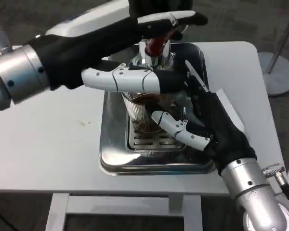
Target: Grasp the cup under the faucet to collect the drink, then remove the cup.
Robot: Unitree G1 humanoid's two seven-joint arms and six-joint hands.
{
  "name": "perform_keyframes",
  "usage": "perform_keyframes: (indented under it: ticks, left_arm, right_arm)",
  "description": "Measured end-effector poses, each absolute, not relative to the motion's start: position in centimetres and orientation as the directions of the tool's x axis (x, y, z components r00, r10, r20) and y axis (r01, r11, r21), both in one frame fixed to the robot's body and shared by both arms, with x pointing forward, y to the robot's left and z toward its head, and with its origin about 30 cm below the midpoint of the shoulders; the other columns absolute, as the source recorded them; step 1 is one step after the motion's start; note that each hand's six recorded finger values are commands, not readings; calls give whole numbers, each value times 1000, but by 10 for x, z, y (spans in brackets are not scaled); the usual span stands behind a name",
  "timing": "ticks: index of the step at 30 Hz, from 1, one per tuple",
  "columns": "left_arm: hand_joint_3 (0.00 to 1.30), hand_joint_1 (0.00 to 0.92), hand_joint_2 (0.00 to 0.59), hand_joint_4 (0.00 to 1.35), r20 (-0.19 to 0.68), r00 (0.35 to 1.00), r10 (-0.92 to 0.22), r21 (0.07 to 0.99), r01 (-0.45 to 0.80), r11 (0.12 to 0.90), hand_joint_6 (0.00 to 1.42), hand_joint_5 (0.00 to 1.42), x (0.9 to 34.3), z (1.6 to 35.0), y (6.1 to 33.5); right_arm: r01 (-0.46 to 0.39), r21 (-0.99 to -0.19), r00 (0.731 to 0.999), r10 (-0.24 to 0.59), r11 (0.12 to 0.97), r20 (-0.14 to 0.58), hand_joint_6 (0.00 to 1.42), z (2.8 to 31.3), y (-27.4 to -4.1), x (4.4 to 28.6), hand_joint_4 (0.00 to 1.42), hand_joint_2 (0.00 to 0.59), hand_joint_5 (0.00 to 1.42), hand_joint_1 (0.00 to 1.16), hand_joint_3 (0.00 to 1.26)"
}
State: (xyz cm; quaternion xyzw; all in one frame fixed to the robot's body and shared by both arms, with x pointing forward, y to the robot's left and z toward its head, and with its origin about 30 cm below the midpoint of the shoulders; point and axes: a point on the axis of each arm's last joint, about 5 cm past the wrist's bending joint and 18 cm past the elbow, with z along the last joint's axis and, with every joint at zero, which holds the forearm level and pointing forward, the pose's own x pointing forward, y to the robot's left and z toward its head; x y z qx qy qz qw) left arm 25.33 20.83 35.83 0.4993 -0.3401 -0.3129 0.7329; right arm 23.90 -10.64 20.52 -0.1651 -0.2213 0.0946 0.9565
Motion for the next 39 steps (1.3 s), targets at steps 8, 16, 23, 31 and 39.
perform_keyframes:
  ticks: [8, 16, 23, 31, 39]
  left_arm:
    - [101, 0, 58, 47, 207, 569, -796, 929, 140, 341, 274, 153, 253, 357, 213]
    - [101, 0, 52, 58, 241, 563, -791, 903, 168, 395, 275, 160, 254, 353, 215]
    - [111, 0, 49, 81, 280, 576, -768, 877, 173, 449, 289, 173, 254, 348, 223]
    - [121, 0, 44, 92, 310, 588, -747, 861, 159, 483, 295, 188, 252, 345, 230]
    - [168, 0, 48, 156, 362, 602, -712, 837, 126, 532, 352, 239, 245, 341, 240]
  right_arm:
    - [-106, -357, 884, 253, 928, 394, 226, 206, -106, 239, 50, 282, 97, 593, 43]
    - [-102, -357, 884, 249, 929, 395, 226, 206, -107, 239, 54, 281, 97, 590, 45]
    - [-97, -356, 885, 244, 930, 396, 229, 206, -108, 240, 54, 281, 97, 590, 45]
    - [-97, -357, 884, 245, 929, 398, 231, 207, -108, 240, 61, 281, 97, 590, 45]
    - [-94, -354, 884, 242, 930, 401, 236, 207, -108, 240, 64, 285, 109, 585, 36]
